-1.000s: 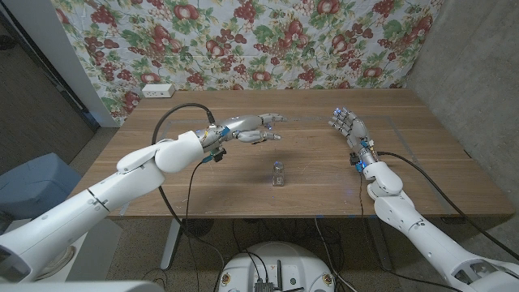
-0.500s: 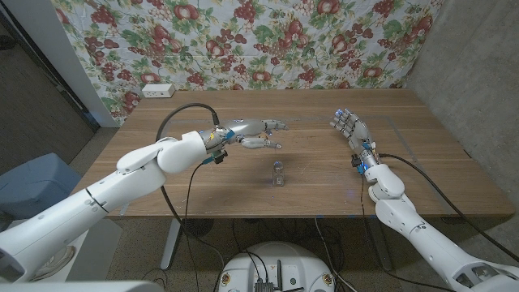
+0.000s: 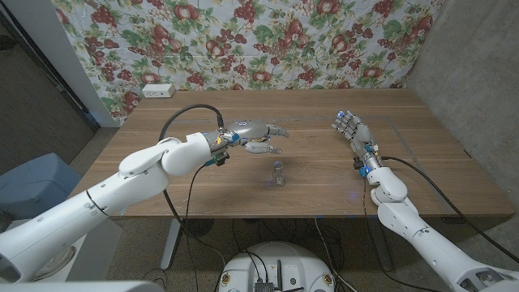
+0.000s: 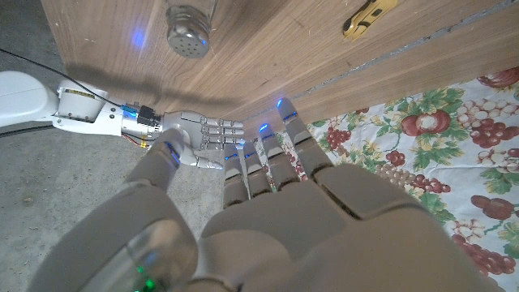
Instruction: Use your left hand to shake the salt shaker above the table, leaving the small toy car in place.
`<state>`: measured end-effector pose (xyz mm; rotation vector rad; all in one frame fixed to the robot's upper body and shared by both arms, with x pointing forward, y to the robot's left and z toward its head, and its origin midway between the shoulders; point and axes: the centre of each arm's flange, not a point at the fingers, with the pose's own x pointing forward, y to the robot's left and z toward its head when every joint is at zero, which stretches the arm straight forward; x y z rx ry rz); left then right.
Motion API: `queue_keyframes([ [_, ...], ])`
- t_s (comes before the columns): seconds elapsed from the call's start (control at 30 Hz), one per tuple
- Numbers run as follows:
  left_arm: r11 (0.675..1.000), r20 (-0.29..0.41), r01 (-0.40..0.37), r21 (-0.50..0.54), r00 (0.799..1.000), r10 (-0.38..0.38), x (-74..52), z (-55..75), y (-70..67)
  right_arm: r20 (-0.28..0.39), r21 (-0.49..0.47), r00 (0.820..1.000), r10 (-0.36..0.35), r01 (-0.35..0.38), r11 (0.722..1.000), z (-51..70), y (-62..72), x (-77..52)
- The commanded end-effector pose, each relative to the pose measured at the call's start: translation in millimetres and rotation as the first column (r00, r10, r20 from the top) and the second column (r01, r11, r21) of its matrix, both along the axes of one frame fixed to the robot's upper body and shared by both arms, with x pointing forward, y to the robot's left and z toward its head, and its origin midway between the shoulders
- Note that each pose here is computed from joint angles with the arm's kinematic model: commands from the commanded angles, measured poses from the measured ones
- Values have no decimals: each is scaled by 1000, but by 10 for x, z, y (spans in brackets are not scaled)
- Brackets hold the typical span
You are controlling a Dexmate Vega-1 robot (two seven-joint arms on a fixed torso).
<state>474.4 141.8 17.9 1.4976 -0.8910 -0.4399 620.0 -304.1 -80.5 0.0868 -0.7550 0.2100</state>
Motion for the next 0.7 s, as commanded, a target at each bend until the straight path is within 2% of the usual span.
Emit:
queue_keyframes([
  [0.03, 998, 2, -59, -9, 998, 59, -19, -97, -9, -8, 0, 1000, 5, -5, 1000, -36, -22, -36],
  [0.7, 994, -42, -107, -1, 993, 107, 79, -248, 16, -12, -28, 1000, 5, -5, 1000, -6, 20, -34],
])
